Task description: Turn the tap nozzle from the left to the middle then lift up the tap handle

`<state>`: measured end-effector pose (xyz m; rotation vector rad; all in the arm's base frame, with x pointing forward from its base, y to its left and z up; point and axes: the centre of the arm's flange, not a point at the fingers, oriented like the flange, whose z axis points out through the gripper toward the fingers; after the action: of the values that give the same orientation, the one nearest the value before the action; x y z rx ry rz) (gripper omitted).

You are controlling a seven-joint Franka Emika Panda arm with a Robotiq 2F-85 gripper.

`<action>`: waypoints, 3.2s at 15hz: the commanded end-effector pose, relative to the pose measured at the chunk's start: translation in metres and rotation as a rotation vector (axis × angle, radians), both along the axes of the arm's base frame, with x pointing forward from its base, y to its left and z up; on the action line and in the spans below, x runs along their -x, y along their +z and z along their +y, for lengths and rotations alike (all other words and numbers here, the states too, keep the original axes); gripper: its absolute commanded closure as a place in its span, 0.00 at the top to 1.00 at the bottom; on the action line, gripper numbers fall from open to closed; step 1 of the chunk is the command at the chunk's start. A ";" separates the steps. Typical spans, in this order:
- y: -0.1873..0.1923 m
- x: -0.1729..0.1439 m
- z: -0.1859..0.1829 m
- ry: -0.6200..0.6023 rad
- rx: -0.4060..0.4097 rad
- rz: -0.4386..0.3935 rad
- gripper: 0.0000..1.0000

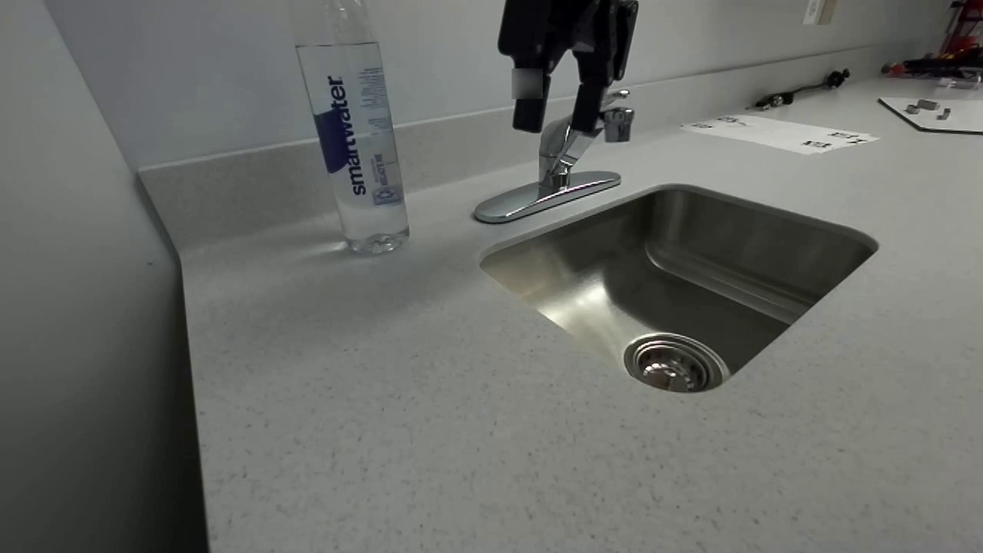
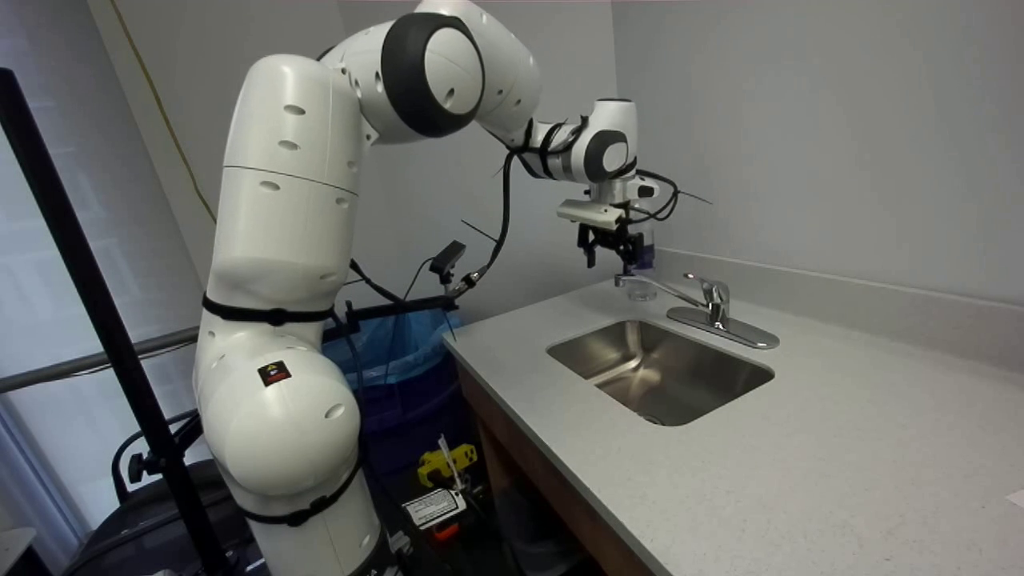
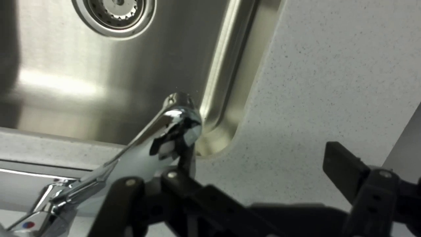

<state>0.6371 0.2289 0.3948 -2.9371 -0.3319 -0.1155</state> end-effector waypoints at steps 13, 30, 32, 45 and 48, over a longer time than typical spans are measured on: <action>-0.022 0.025 -0.080 -0.156 0.226 0.032 1.00; 0.058 -0.027 -0.080 -0.241 0.092 -0.201 1.00; 0.059 -0.026 -0.085 -0.247 0.101 -0.192 1.00; 0.018 0.001 -0.094 -0.238 0.219 -0.025 1.00; -0.004 0.002 -0.094 -0.256 0.243 -0.018 1.00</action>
<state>0.6397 0.1357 0.4067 -3.1713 -0.0078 -0.1465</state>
